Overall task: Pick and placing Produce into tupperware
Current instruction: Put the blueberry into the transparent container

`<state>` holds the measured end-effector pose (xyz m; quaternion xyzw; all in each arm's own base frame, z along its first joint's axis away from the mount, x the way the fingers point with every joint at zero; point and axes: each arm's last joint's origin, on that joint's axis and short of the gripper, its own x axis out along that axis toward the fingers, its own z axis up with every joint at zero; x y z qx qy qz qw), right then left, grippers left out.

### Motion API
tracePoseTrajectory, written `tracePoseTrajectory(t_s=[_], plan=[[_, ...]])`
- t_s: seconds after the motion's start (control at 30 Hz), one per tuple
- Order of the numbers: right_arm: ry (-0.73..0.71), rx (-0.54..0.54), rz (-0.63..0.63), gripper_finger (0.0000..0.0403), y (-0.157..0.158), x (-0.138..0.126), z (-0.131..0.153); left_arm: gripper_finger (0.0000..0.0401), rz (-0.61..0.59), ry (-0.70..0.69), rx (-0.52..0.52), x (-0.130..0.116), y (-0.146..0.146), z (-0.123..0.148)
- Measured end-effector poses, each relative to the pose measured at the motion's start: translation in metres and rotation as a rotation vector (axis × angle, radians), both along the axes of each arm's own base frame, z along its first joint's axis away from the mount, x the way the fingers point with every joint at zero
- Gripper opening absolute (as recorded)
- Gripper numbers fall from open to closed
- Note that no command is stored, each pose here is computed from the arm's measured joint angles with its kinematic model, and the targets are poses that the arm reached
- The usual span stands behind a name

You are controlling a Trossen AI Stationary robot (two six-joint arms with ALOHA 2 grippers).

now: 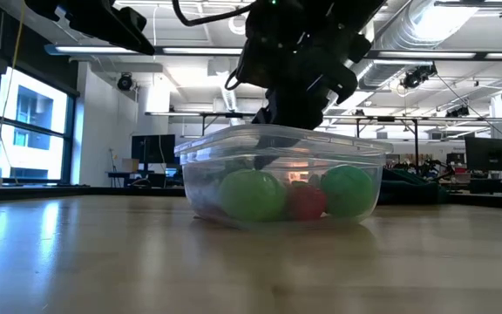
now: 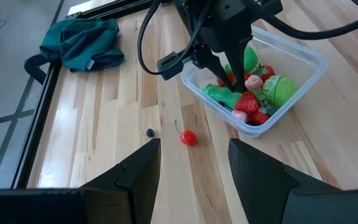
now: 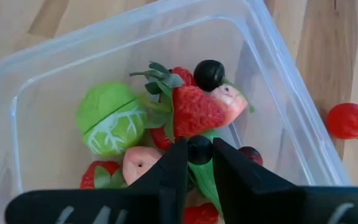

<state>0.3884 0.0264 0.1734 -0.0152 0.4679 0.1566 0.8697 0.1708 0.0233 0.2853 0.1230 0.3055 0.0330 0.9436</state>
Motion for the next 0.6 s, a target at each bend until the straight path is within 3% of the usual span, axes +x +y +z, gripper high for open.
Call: tracePoseTrajectory(t_s=[0.3, 0.6], plan=[[0.000, -0.019, -0.009, 0.0103, -0.0006, 0.0000, -0.0002, 0.0179, 0.000, 0.000, 0.000, 0.0000, 0.0000, 0.0000], [-0.028, -0.036, -0.050, 0.0108, -0.0040, -0.0014, 0.0097, 0.0179, 0.000, 0.000, 0.000, 0.0000, 0.0000, -0.0001]])
